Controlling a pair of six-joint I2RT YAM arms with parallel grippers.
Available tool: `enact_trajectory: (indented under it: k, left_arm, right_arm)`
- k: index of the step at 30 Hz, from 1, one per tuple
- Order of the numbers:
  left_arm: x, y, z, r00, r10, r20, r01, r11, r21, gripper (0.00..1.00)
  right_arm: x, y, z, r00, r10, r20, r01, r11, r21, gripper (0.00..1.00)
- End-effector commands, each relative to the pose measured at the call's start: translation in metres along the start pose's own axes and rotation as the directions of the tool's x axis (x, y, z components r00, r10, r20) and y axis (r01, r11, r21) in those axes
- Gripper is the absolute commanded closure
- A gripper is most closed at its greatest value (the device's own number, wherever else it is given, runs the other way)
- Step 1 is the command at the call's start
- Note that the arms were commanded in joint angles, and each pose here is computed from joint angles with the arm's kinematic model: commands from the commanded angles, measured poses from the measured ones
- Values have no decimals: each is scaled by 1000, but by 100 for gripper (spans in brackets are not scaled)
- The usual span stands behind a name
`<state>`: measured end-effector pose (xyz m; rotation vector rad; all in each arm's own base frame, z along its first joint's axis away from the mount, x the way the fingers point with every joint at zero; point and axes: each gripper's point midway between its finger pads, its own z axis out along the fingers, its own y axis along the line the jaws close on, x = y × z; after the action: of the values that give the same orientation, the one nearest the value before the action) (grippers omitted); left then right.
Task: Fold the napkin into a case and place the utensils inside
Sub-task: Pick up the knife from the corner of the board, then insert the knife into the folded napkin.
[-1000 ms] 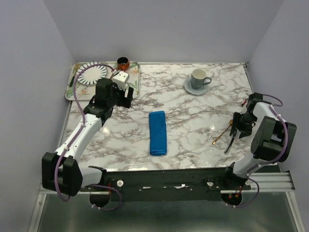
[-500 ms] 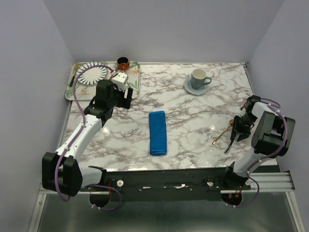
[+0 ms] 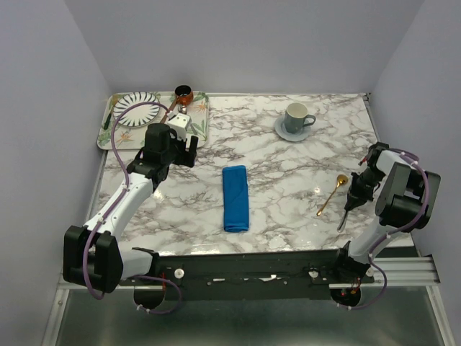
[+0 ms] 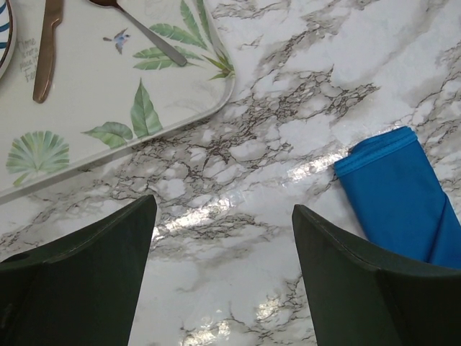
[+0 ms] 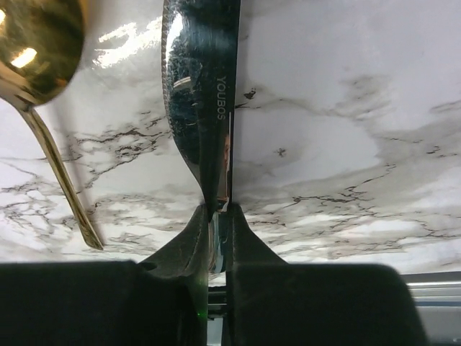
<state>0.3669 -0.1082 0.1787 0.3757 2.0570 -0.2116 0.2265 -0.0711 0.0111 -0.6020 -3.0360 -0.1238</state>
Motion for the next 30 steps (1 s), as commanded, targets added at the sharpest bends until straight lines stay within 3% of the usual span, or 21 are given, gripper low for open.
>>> enact_trajectory:
  k: [1, 8, 14, 21, 28, 30]
  left_arm:
    - [-3, 1, 0, 1000, -8, 16, 8, 1000, -11, 12]
    - [-1, -1, 4, 1000, -7, 3, 7, 1000, 3, 12]
    - [3, -1, 10, 1000, -8, -6, 8, 1000, 7, 11]
    - [9, 0, 11, 999, -39, -17, 39, 999, -9, 10]
    - [23, 0, 13, 992, -120, -29, 119, 992, -32, 9]
    - [24, 0, 13, 990, -138, -20, 137, 990, -38, 9]
  right_arm:
    - [3, 7, -7, 999, -19, 38, 21, 999, -38, 99]
    - [-5, 15, -55, 981, -75, 180, 88, 994, -67, 99]
    - [-12, 62, -91, 951, -148, 270, 199, 965, -170, 99]
    - [-13, 192, -134, 838, -399, 373, 502, 831, -239, 99]
    - [9, 293, -138, 800, -511, 314, 598, 722, -349, 99]
    - [18, 317, -130, 811, -511, 283, 584, 727, -360, 99]
